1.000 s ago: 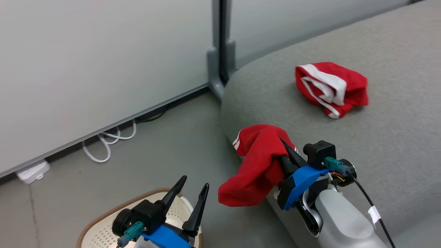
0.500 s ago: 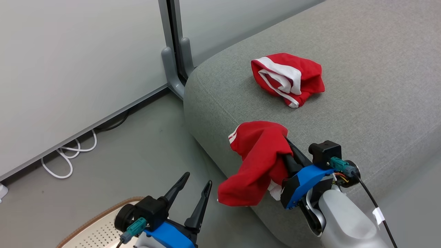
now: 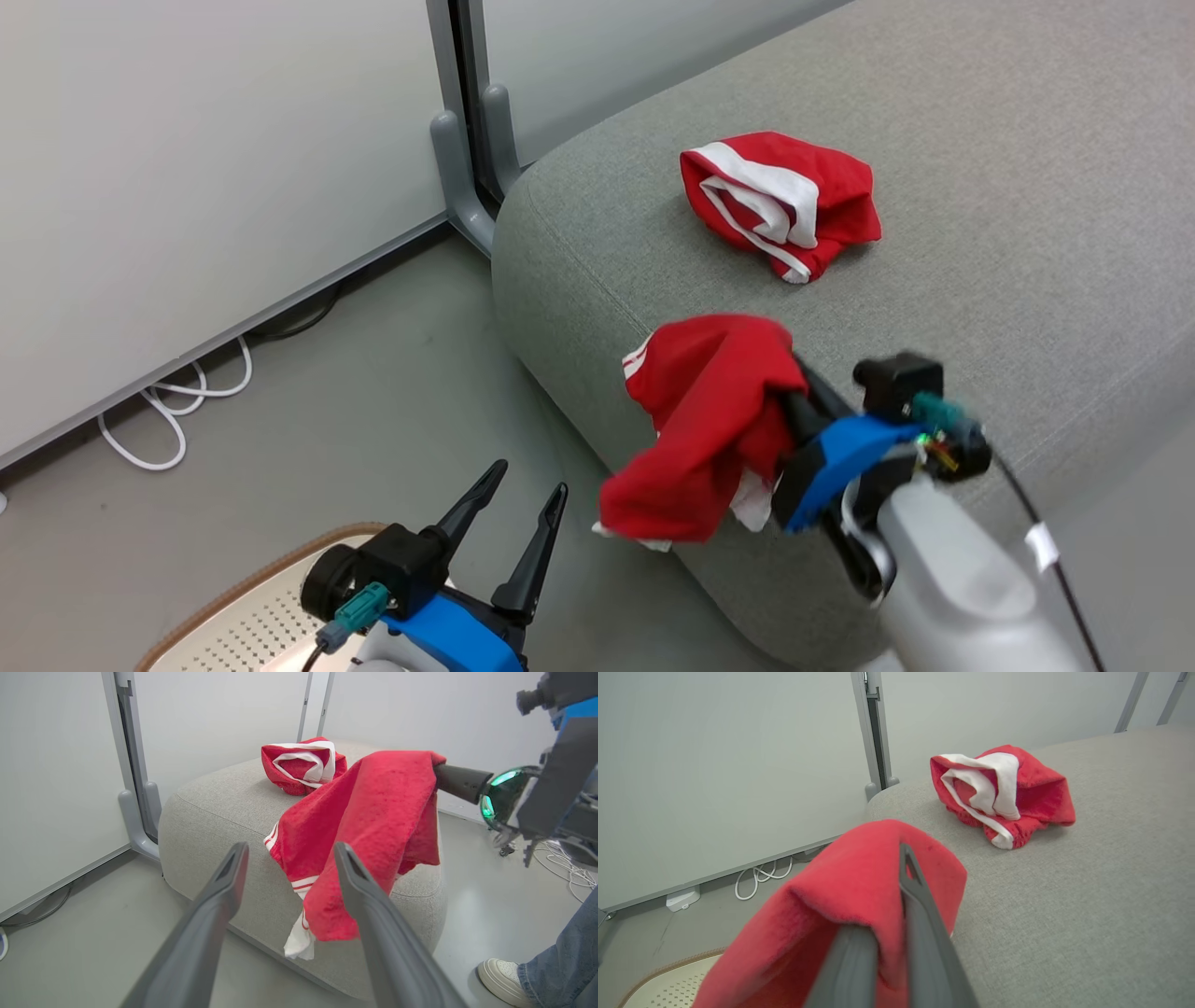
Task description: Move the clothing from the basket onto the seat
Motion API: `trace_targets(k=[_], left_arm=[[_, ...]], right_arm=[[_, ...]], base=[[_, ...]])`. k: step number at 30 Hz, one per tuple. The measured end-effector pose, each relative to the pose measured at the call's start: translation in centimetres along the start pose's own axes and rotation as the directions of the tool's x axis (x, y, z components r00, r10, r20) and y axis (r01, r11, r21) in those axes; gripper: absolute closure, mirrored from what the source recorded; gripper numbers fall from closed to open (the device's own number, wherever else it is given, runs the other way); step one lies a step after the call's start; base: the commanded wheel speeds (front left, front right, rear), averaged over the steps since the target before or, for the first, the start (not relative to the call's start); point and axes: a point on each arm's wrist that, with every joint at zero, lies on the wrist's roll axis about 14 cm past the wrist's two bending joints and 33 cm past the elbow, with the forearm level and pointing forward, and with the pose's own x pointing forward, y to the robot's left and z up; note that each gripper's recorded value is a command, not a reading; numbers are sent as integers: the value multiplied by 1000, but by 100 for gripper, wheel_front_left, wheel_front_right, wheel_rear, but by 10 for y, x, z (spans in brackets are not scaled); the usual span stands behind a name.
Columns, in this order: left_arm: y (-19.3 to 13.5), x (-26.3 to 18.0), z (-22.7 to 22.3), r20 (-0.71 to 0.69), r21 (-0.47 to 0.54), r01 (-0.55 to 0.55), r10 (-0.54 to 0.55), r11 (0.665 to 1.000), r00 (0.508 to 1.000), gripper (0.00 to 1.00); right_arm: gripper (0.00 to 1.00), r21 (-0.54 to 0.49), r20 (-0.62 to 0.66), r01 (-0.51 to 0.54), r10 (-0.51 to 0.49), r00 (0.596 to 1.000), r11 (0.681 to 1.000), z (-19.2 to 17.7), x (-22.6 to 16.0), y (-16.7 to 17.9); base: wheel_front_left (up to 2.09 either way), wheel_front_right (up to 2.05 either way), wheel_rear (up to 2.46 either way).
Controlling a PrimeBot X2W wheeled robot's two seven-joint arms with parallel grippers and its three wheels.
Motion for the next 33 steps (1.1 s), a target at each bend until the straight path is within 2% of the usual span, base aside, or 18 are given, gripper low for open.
trace_targets(k=[5,9,10,13,16,19,22,25,33], left_arm=[[11,1,-7,-8,-4,-4,4,1000,1000,0],[22,7,-11,-8,-6,3,-3,1000,1000,0],[26,7,-14,-11,-3,5,-5,1000,1000,0],[42,15,-19,-8,8,26,-26,1000,1000,0],[57,21,-21,4,15,33,-33,999,999,0],[75,29,-21,25,20,34,-34,999,999,0],[94,33,-23,43,22,25,-26,999,999,0],[116,35,-30,54,16,1,-2,1000,999,0],[156,23,-67,16,-29,-74,74,997,997,0]], right_arm=[[100,-43,18,50,-50,999,998,49,30,-31],[100,-32,69,90,-88,994,995,110,60,-57],[100,-55,82,108,-104,991,993,126,66,-67],[100,-134,147,219,-199,969,967,185,84,-117],[100,-164,202,275,-241,949,947,216,100,-136],[100,-187,246,332,-283,927,925,230,114,-155],[100,-194,240,351,-302,923,916,215,137,-161],[100,-185,200,351,-315,928,918,178,163,-162],[100,-170,-11,297,-303,953,940,40,209,-140]], base=[[0,0,0],[0,0,0],[0,0,0],[0,0,0],[0,0,0],[0,0,0],[0,0,0],[0,0,0],[0,0,0]])
